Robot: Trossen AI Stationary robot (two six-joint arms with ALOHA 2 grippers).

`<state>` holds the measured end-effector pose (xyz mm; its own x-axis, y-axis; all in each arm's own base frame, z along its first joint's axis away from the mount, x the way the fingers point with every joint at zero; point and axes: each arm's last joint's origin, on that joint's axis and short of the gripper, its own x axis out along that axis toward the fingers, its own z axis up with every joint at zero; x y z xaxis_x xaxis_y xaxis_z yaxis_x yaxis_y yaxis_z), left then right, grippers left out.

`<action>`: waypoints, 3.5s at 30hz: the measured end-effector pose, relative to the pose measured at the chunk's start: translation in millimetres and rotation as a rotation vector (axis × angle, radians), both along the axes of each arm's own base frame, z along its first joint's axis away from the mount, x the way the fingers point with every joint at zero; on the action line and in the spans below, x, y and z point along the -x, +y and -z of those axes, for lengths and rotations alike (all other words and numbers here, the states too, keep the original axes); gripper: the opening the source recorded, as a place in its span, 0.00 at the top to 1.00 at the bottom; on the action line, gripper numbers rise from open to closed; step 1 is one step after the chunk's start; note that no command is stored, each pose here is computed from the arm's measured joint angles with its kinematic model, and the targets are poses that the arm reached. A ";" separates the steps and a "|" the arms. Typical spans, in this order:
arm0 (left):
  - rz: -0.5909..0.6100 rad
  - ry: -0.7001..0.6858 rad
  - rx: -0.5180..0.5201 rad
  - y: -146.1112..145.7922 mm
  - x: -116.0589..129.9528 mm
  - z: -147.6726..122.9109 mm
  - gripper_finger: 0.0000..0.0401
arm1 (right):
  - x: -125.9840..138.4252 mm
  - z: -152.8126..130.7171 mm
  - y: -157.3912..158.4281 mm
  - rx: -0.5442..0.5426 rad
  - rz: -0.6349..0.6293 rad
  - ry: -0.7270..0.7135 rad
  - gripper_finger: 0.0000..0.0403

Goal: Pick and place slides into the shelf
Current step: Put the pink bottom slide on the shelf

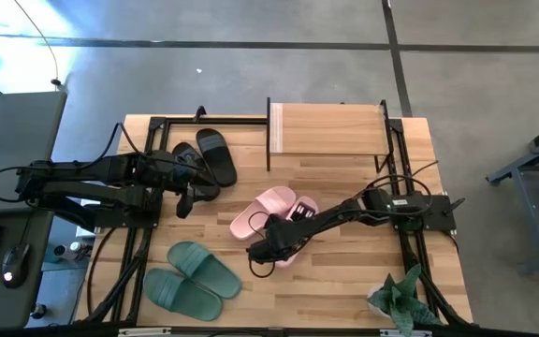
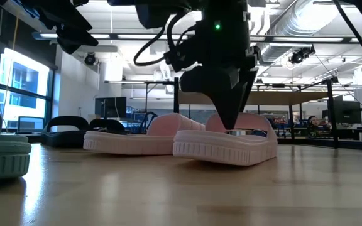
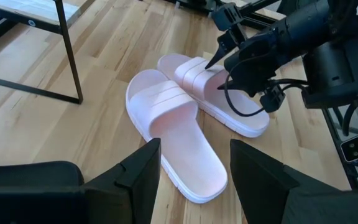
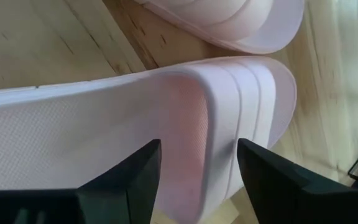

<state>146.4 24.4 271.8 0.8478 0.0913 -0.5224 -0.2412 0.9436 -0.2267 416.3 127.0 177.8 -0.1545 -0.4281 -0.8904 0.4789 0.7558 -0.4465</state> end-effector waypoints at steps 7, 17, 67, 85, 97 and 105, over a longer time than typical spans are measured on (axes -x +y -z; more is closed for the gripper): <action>0.000 0.000 0.000 0.0 0.0 0.0 0.56 | -0.7 -0.2 -2.5 0.003 0.003 0.000 0.53; 0.000 0.000 0.000 0.0 0.0 0.0 0.56 | 10.1 15.5 -4.2 0.007 0.028 0.074 0.65; 0.000 0.000 0.000 0.0 -0.1 0.0 0.56 | 108.5 -174.5 -5.3 0.028 0.006 -0.513 1.00; 0.000 0.000 0.000 0.0 -0.1 0.0 0.56 | 228.6 -302.4 -97.6 0.426 -0.246 -0.829 1.00; 0.000 0.000 0.000 0.0 -0.1 0.0 0.56 | 275.2 -321.6 -167.3 0.462 -0.312 -0.657 1.00; 0.000 0.000 0.000 0.0 -0.1 0.0 0.56 | 270.4 -315.6 -197.7 0.452 -0.358 -0.646 1.00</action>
